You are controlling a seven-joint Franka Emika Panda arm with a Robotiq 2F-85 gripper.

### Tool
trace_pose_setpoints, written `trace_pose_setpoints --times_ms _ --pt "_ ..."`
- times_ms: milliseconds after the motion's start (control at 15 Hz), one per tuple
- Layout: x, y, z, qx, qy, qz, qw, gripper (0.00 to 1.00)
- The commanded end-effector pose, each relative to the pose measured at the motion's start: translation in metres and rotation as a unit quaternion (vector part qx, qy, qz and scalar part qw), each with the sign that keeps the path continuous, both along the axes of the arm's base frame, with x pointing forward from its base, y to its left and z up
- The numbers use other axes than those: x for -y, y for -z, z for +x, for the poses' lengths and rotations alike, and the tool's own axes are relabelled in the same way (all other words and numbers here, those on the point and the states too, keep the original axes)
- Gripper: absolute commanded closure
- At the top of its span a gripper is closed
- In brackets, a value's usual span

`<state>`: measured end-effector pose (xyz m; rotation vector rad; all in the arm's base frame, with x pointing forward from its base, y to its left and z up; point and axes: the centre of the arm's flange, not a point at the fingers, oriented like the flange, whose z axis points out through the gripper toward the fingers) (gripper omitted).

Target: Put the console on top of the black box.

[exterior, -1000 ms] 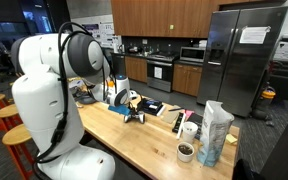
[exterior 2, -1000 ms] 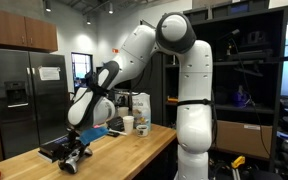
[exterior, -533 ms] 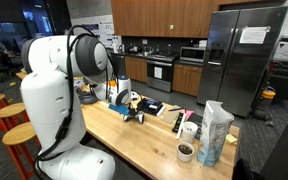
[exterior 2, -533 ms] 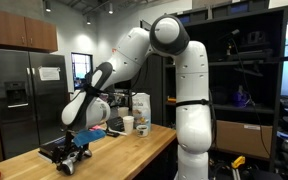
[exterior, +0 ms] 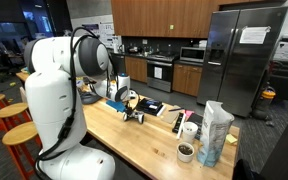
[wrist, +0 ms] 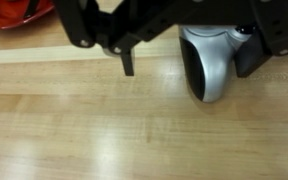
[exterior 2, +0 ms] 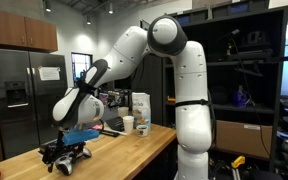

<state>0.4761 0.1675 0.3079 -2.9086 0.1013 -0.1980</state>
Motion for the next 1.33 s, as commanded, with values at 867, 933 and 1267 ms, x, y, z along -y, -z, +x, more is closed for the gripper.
trace_pose_setpoints --times_ms 867,933,1267 --pt "0.004 0.017 0.026 0.007 0.071 -0.005 0.9974 0.32" --pt "0.003 0.017 0.027 0.012 0.072 -0.009 0.9973 0.4" --pt "0.0 0.018 0.029 0.027 0.064 -0.018 0.9974 0.79"
